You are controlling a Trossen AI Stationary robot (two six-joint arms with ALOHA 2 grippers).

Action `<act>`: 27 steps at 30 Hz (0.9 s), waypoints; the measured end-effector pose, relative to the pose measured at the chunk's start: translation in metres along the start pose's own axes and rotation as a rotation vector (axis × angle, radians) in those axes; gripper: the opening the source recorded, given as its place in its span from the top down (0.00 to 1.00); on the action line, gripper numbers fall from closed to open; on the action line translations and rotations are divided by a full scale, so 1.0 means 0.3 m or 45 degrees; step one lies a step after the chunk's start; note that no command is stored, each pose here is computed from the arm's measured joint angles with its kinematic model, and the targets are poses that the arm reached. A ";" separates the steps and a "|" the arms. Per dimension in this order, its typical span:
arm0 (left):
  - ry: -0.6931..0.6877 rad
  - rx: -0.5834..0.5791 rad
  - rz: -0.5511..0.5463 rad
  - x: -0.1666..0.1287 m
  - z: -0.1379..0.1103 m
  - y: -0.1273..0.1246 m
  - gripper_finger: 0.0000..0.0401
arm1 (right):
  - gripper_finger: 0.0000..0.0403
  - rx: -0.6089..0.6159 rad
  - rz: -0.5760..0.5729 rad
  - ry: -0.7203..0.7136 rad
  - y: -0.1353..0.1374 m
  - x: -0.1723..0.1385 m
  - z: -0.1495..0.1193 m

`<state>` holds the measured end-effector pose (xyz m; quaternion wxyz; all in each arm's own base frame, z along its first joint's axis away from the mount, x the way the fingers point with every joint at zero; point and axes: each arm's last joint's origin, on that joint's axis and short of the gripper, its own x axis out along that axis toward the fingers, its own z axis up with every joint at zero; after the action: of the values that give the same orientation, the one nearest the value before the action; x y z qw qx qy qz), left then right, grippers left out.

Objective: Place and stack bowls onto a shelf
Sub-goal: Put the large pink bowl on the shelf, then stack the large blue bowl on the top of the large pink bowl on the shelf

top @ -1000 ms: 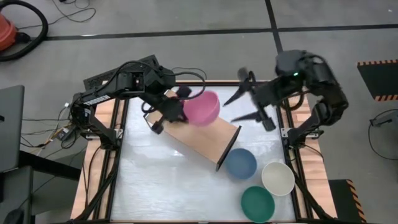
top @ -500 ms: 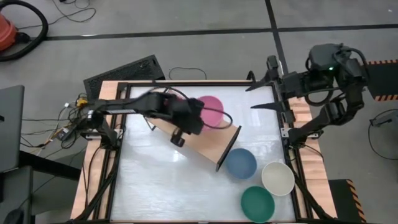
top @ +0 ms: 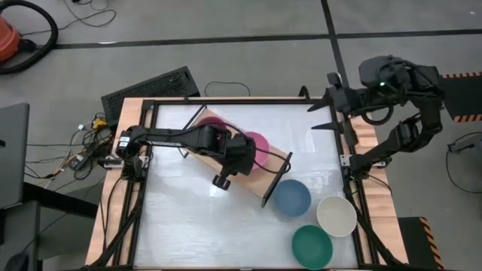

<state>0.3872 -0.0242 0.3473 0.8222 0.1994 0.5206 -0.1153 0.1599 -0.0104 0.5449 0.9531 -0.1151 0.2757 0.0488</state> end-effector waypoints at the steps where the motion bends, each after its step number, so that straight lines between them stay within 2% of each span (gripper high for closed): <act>1: 0.008 -0.001 -0.015 0.001 -0.002 -0.002 1.00 | 0.37 0.012 0.003 0.047 -0.003 0.005 -0.010; 3: 0.029 0.011 -0.048 0.001 -0.008 -0.009 1.00 | 0.37 0.050 0.003 0.107 -0.008 0.010 -0.025; 7: 0.035 0.035 -0.026 0.000 -0.002 -0.021 0.96 | 0.37 0.162 -0.007 0.142 -0.019 0.033 -0.034; 13: 0.038 0.041 -0.020 0.000 -0.003 -0.019 0.79 | 0.37 0.260 0.002 0.211 -0.019 0.076 -0.048; 15: 0.038 0.027 -0.017 0.000 -0.003 -0.019 0.72 | 0.37 0.362 -0.025 0.251 -0.022 0.100 -0.057; 19: 0.043 -0.037 -0.006 -0.004 -0.005 -0.012 0.60 | 0.37 0.690 -0.162 0.384 -0.029 0.173 -0.093; 22: 0.009 -0.071 0.012 -0.036 0.002 0.003 0.53 | 0.37 0.884 -0.199 0.509 -0.027 0.248 -0.134; 25: -0.027 -0.087 0.031 -0.068 0.009 0.017 0.48 | 0.37 1.027 -0.264 0.634 -0.017 0.314 -0.186; 27: -0.049 -0.094 0.041 -0.099 0.013 0.026 0.44 | 0.37 1.058 -0.329 0.721 0.001 0.354 -0.226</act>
<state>0.3806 -0.0193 0.3771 0.8405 0.1751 0.5053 -0.0866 0.2146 -0.0237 0.4319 0.8046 0.2311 0.5026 -0.2160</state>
